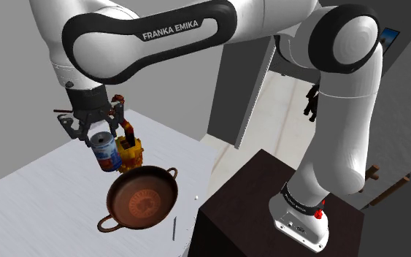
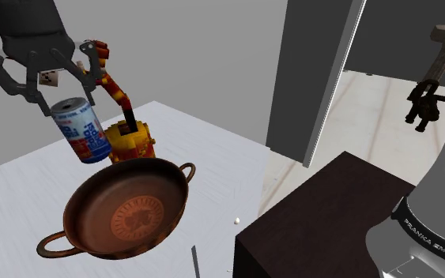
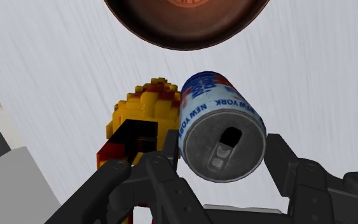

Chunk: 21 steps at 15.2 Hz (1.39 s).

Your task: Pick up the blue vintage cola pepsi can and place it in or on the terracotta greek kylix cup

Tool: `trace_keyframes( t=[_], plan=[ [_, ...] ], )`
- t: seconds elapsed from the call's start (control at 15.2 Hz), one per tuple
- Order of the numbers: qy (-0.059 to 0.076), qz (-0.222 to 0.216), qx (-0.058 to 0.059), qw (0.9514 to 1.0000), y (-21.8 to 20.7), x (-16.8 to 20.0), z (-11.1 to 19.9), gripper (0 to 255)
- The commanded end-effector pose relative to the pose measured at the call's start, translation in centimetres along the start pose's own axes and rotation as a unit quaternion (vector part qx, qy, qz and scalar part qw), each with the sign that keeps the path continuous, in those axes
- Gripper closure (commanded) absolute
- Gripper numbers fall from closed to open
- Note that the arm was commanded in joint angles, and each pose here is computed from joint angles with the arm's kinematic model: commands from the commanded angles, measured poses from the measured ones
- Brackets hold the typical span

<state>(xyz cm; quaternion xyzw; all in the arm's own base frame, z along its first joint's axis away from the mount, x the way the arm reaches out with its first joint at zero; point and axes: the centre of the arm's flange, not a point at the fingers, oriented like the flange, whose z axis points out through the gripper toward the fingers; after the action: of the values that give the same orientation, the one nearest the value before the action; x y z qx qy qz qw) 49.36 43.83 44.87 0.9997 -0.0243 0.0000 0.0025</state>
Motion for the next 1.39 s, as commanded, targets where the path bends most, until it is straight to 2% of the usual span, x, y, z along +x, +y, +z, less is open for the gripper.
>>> trace_keyframes(
  t=[0.0,0.46,1.19,1.32],
  plan=[
    [0.000,0.000,0.000,1.0000,0.1,0.0,-1.0,255],
    [0.000,0.000,0.000,1.0000,0.1,0.0,-4.2,255],
    [0.000,0.000,0.000,1.0000,3.2,-14.0,-6.8,255],
    [0.000,0.000,0.000,1.0000,3.4,-15.1,-6.5,255]
  ],
)
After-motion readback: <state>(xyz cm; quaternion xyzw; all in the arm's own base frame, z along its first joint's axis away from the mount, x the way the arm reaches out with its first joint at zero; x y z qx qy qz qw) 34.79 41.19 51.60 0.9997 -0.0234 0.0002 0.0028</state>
